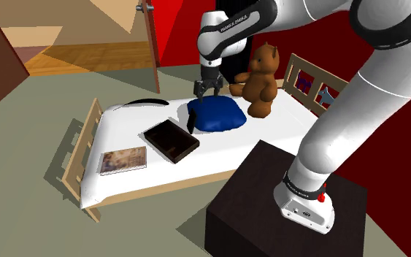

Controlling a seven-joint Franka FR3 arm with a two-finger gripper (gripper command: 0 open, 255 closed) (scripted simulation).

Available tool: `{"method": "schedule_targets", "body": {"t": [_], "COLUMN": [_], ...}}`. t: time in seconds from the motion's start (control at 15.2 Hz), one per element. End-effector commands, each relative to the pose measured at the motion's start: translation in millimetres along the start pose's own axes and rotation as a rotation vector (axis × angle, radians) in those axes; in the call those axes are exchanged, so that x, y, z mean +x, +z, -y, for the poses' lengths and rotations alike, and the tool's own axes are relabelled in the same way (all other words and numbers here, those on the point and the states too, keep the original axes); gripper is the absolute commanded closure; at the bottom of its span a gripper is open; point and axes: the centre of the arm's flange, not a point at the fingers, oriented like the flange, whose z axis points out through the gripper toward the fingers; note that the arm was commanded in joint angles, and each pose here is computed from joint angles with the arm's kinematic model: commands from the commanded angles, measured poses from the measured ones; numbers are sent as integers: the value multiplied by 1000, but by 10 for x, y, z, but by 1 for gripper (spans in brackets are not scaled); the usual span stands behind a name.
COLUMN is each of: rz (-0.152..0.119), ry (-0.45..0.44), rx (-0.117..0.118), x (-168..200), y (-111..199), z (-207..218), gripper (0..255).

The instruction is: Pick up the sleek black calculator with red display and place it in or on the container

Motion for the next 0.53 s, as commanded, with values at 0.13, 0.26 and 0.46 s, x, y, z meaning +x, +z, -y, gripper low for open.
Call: {"method": "schedule_targets", "body": {"t": [0.13,0.26,0.46], "rz": [-15,-21,-31], "ry": [70,104,156], "rx": [17,26,38], "x": [393,586,873], "y": [311,467,699], "z": [-120,-195,-317], "gripper": [0,0,0]}}
